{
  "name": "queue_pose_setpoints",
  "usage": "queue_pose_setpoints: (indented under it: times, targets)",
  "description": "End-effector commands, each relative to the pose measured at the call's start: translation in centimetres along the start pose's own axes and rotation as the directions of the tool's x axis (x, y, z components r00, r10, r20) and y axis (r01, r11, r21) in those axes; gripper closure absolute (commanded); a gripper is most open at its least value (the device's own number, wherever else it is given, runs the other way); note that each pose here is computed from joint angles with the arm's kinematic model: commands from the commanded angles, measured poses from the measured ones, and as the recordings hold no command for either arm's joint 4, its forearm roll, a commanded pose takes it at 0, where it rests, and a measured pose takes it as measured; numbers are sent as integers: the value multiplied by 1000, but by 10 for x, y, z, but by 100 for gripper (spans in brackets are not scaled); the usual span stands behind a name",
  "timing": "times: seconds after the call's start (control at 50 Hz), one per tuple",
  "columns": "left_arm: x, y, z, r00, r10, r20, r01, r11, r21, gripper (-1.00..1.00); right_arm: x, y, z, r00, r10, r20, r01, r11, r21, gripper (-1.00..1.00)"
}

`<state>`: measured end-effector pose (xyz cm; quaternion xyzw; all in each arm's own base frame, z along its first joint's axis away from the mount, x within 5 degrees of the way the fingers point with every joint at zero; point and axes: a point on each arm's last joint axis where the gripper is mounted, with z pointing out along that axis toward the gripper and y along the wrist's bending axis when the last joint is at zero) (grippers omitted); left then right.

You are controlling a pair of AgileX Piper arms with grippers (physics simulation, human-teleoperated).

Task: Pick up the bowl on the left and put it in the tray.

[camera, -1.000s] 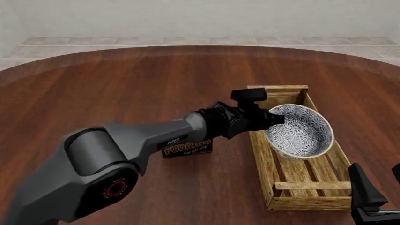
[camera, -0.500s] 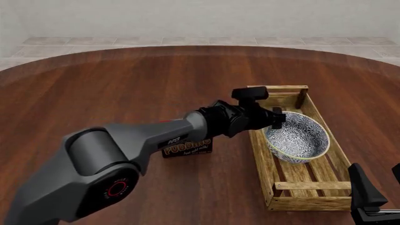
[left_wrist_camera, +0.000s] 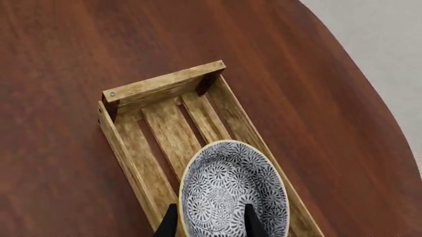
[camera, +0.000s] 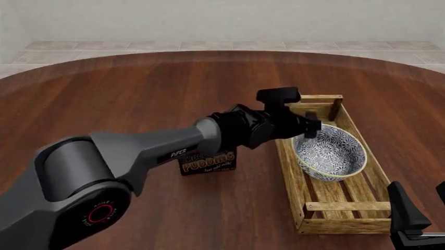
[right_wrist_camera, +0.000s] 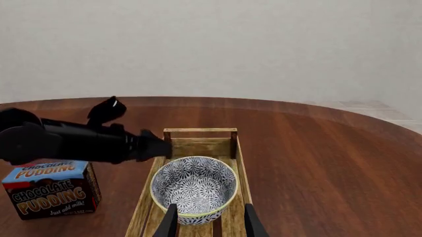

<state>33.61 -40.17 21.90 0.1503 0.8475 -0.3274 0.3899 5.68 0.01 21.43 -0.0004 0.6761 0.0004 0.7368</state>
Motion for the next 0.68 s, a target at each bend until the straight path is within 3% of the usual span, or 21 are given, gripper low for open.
queue_pose_setpoints:
  times: [0.02,0.34,0.68]
  targets:
    - [-5,-5,-17,1000,9,17,-9,1000,13,-100,0,0,0,1000,0,0,0,1000,0,-100]
    - [-16,-17,-48,998,20,55,-23,999,44,-100,0,0,0,1000,0,0,0,1000,0,-100]
    - [-13,-7,-60,998,14,66,-16,999,36,-100,0,0,0,1000,0,0,0,1000,0,-100]
